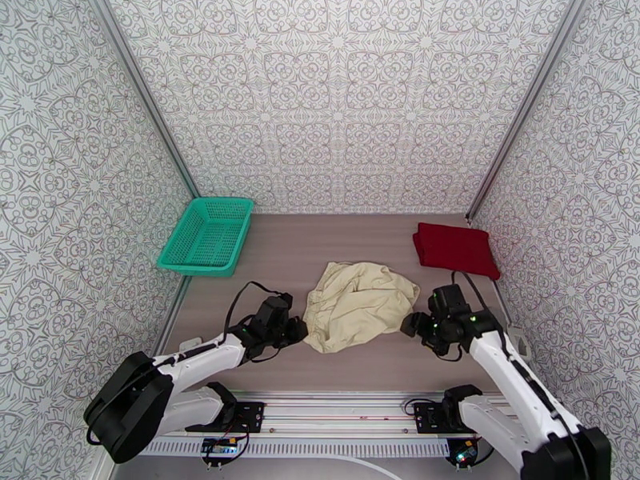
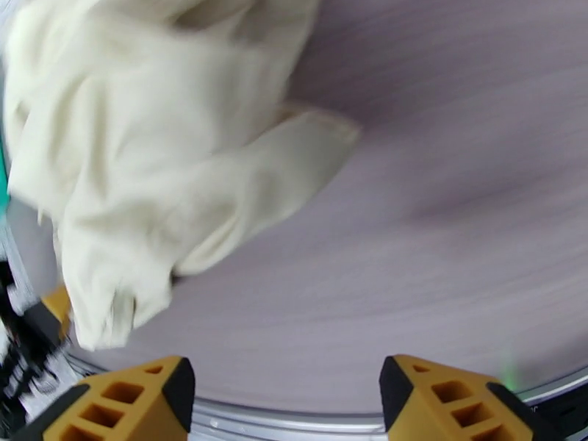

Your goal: Fold and stack the mixed laundry pile

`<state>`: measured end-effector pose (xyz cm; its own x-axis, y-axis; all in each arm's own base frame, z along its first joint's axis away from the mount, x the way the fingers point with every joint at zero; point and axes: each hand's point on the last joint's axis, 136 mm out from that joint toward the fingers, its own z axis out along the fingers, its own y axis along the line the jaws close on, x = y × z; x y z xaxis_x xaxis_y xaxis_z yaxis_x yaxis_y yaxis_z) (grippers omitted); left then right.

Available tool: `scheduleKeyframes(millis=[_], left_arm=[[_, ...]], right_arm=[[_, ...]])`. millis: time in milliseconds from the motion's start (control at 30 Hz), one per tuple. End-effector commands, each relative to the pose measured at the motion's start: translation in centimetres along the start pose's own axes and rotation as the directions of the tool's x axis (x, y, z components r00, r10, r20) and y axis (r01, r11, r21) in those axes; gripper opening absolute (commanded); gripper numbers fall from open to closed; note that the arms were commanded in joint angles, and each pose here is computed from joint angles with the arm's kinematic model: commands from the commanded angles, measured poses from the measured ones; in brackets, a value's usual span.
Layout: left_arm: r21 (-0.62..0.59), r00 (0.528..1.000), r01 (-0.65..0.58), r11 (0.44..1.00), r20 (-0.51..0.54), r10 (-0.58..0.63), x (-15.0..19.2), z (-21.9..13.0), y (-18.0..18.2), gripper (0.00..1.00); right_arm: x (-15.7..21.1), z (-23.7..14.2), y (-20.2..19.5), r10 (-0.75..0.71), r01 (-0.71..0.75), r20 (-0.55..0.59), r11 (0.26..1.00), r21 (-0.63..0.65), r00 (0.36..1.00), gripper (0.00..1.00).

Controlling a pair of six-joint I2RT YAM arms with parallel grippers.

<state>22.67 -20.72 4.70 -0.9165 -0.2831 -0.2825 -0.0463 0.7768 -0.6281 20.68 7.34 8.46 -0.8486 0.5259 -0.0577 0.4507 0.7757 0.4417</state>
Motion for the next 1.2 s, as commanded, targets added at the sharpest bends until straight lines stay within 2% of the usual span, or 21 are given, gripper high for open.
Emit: scheduleKeyframes(millis=[0, 67, 233, 367, 400, 500, 600, 667, 800, 933, 1067, 1133, 1167], left_arm=[[0.041, 0.998, -0.025, 0.999, 0.063, 0.022, -0.8, -0.6, -1.1, 0.0], [0.058, 0.995, -0.044, 0.997, 0.097, 0.038, -1.4, -1.2, -1.7, 0.0], [0.074, 0.987, -0.087, 0.993, 0.143, 0.076, -2.5, -2.4, -2.7, 0.0], [0.071, 0.985, -0.11, 0.991, 0.145, 0.099, -3.0, -2.9, -3.1, 0.0], [0.074, 0.983, -0.119, 0.99, 0.148, 0.107, -3.2, -3.1, -3.4, 0.0], [0.081, 0.978, -0.142, 0.986, 0.167, 0.127, -4.0, -3.8, -4.3, 0.0], [0.079, 0.961, -0.192, 0.978, 0.219, 0.171, -5.4, -5.9, -6.1, 0.0], [0.083, 0.938, -0.236, 0.968, 0.279, 0.205, -6.5, -8.3, -7.7, 0.0], [0.091, 0.877, -0.343, 0.935, 0.387, 0.284, -8.4, -14.1, -11.7, 0.0], [0.043, 0.779, -0.484, 0.874, 0.477, 0.407, -9.6, -21.8, -16.2, 0.0], [-0.001, 0.661, -0.622, 0.783, 0.534, 0.527, -8.9, -29.1, -20.5, 0.0], [0.003, 0.622, -0.669, 0.743, 0.55, 0.557, -8.6, -31.8, -22.3, 0.0], [-0.021, 0.616, -0.665, 0.747, 0.549, 0.564, -9.0, -32.6, -22.6, 0.0]], right_arm=[[-2.3, 1.5, 1.8, 0.005, -0.004, 0.004, 0.985, -0.171, 1.0, 0.72], [-3.4, 2.3, 3.0, 0.021, -0.018, 0.012, 0.97, -0.242, 1.0, 0.73], [-4.9, 4.8, 2.8, 0.081, -0.082, -0.013, 0.961, -0.263, 0.997, 0.72], [-6.2, 5.4, 3.3, 0.103, -0.099, 0.001, 0.951, -0.294, 0.995, 0.64], [-6.6, 5.5, 3.3, 0.103, -0.095, 0.013, 0.95, -0.296, 0.995, 0.59], [-7.6, 5.6, 3.6, 0.08, -0.063, 0.046, 0.954, -0.292, 0.996, 0.28], [-7.9, 4.0, 4.2, 0.04, -0.017, 0.074, 0.959, -0.284, 0.996, 0.1], [-8.0, 1.6, 5.0, 0.01, 0.027, 0.125, 0.957, -0.288, 0.992, 0.0], [-8.1, -5.2, 7.2, -0.042, 0.115, 0.247, 0.95, -0.289, 0.968, 0.0], [-7.4, -13.7, 9.5, -0.101, 0.219, 0.39, 0.938, -0.27, 0.915, 0.0], [-5.7, -21.3, 10.7, -0.138, 0.293, 0.508, 0.925, -0.241, 0.85, 0.0], [-4.7, -24.3, 11.3, -0.139, 0.32, 0.553, 0.915, -0.246, 0.822, 0.0], [-4.3, -25.7, 11.6, -0.133, 0.33, 0.576, 0.91, -0.252, 0.806, 0.0]])
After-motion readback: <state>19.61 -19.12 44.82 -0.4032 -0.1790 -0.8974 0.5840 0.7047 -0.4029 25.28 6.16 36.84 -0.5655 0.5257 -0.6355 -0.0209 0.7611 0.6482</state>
